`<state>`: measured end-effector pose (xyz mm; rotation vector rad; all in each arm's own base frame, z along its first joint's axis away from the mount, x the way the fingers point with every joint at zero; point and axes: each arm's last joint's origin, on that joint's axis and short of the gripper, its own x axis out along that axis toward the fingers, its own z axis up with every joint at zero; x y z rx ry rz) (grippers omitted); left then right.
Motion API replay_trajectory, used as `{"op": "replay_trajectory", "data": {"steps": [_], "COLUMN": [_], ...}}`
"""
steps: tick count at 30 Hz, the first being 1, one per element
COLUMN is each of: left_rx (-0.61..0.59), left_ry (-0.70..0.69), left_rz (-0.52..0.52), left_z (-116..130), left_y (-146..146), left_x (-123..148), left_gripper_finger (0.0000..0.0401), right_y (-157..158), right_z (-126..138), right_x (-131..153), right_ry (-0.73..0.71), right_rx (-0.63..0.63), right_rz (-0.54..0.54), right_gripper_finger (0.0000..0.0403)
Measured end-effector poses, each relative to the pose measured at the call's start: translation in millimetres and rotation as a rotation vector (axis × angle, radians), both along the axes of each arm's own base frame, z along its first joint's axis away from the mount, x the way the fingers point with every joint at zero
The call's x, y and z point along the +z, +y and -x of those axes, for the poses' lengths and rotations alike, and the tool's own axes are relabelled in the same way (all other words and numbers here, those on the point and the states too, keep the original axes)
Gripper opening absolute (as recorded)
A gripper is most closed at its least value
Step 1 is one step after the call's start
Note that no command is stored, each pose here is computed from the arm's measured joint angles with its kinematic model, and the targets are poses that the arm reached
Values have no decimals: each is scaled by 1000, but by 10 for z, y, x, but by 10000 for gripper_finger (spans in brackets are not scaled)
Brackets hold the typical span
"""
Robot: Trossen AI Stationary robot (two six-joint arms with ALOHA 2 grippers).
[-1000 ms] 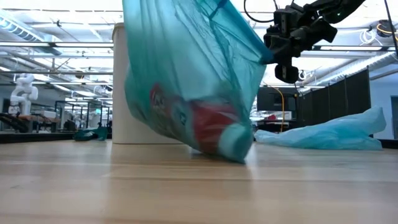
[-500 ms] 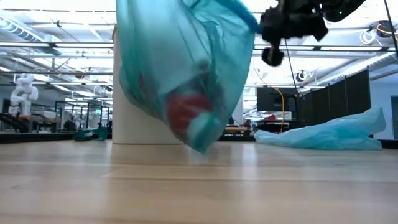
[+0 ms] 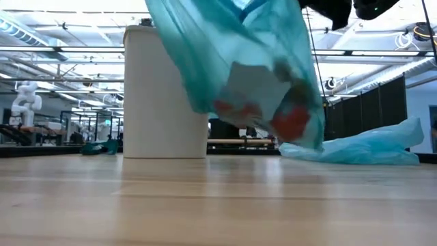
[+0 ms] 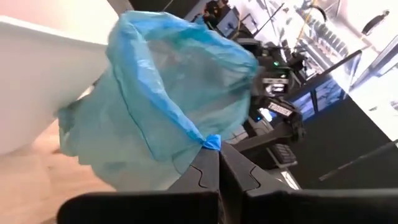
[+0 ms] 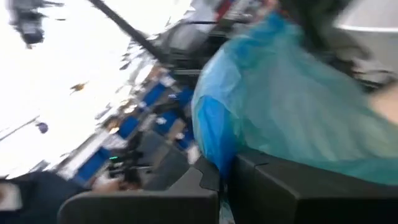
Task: Place trash/remove bag and relplace
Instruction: Close the blue trash bag
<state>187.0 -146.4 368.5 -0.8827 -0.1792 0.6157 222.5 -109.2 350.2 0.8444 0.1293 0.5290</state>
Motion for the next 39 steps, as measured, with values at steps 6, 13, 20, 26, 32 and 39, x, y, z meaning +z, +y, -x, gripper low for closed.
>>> {"op": "replay_trajectory", "data": {"steps": [6, 13, 20, 26, 32, 39], "left_rx": [7, -11, -15, -17, -29, -16], "left_ry": [-4, -36, -80, -112, -110, -73], "left_rz": [23, -27, -148, -299, -368, -287], "left_z": [-54, -109, 1, 97, 107, 70], "left_y": [48, 37, 63, 133, 151, 114], "left_x": [7, 202, 602, 888, 939, 823], "left_gripper_finger": [0, 0, 0, 0, 0, 0], "right_y": [89, 63, -14, -44, 9, 20], "right_z": [-74, -56, 113, 183, 181, 5], "right_x": [-173, -608, -853, -1030, -1200, -950], "right_ry": [87, 397, 625, 624, 590, 371], "right_rx": [18, -104, -201, -178, -129, -125], "right_rz": [47, 99, 219, 183, 97, 19], "right_gripper_finger": [0, 0, 0, 0, 0, 0]}}
